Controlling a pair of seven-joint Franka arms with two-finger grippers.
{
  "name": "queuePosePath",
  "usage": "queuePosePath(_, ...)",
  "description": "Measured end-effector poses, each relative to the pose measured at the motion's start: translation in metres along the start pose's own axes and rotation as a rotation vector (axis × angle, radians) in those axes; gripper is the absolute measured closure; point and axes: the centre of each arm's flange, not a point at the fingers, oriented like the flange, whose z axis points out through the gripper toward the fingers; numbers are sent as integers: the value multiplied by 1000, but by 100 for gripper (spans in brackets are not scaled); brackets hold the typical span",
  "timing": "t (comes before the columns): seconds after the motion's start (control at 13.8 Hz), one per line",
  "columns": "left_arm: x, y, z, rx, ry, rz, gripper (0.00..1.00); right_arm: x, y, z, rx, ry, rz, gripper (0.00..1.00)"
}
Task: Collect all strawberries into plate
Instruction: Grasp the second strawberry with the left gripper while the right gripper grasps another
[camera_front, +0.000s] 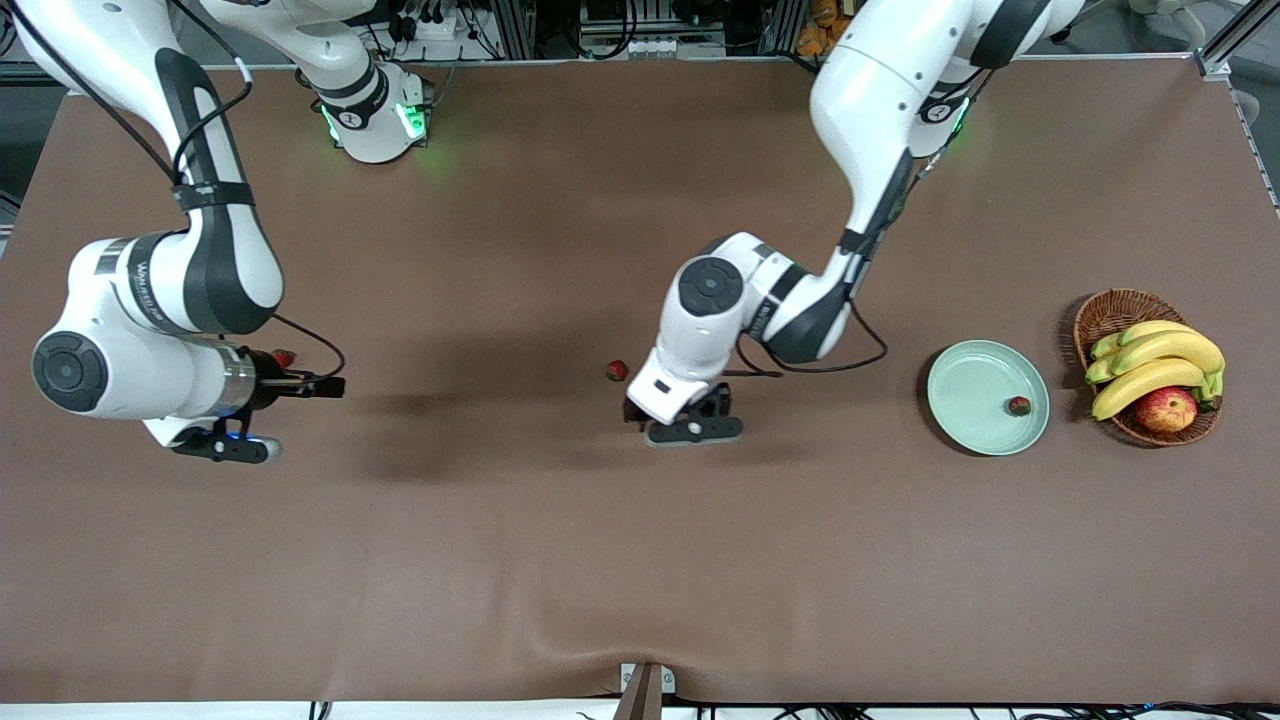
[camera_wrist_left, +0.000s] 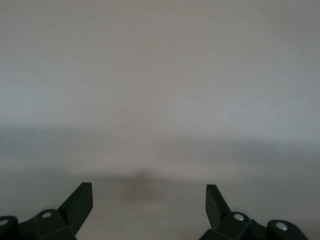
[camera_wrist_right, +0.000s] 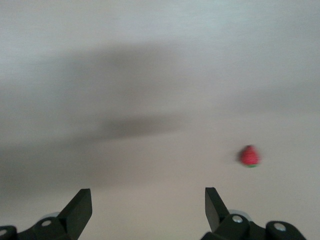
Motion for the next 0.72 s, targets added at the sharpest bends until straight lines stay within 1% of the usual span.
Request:
queuePosePath(0.07,-16,13,9,11,12,33,0,1,10,10,-28,13,-13,0)
queuePosePath(0.14,-33,24,17,28,22,64,0,1,18,22,-39,24,-27,0)
queuePosePath(0.36,-83,57,30,53,31,127,0,-1,57,66,-35,57,-68,0)
queuePosePath(0.51,-98,66,33,68,43,158,0,-5,81,86,-27,52,-67,0)
queuePosePath(0.72,-107,61,51,99,39,183,0,-8,101,93,-19,37,-44,0)
